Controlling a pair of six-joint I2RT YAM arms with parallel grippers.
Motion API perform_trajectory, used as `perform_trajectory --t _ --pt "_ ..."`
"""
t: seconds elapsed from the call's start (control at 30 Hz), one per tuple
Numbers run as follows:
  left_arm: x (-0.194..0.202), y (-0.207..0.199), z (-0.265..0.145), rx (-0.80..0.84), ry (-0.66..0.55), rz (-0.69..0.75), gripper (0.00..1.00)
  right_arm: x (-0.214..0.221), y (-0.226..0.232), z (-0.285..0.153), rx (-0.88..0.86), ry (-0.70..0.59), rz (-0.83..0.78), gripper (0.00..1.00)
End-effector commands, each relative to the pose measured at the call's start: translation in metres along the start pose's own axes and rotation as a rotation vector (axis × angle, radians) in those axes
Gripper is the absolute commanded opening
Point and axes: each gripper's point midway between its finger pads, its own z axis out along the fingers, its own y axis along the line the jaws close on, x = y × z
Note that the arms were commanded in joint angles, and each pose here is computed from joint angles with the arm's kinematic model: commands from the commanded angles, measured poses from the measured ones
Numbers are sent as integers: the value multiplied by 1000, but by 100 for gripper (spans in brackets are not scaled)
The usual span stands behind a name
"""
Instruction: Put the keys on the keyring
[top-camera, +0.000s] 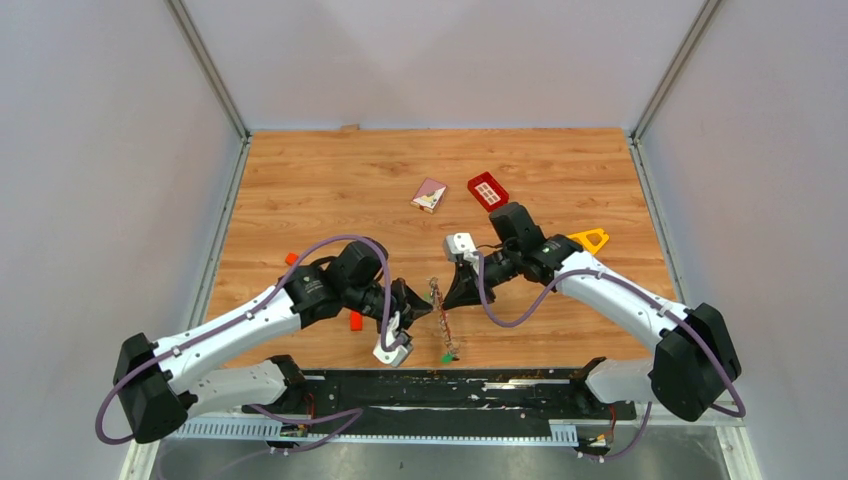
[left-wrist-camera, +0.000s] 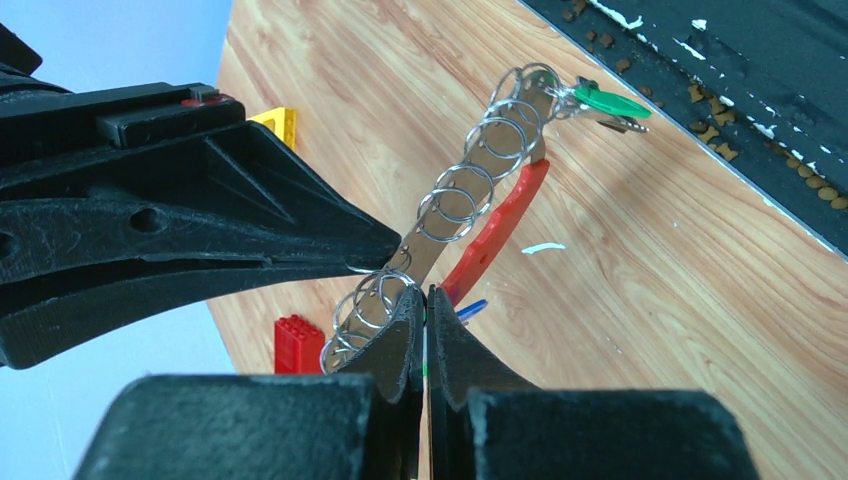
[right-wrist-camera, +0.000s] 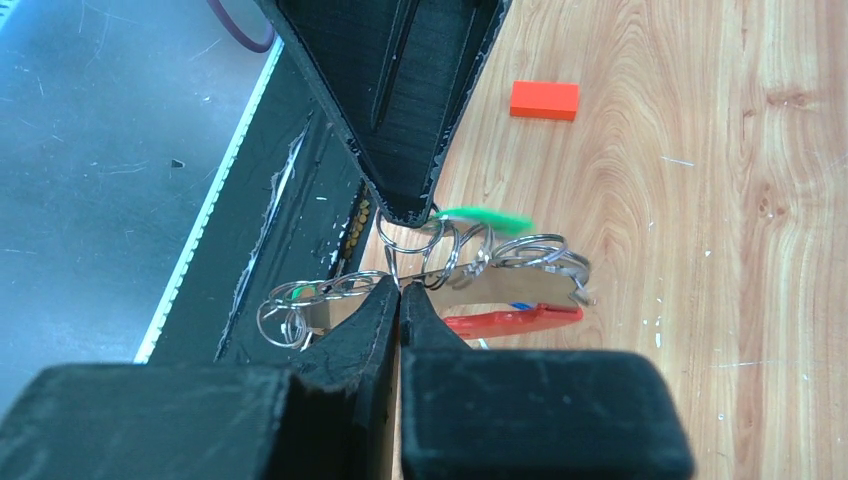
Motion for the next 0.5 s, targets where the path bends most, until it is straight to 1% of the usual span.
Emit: perform_trajectory --t 0.0,0.47 --pt "-13 -44 7 156 -53 -79 0 -34 -27 -12 76 -60 -108 0" --pt "-10 -43 11 187 -9 -62 0 -31 -31 -9 81 -53 -55 0"
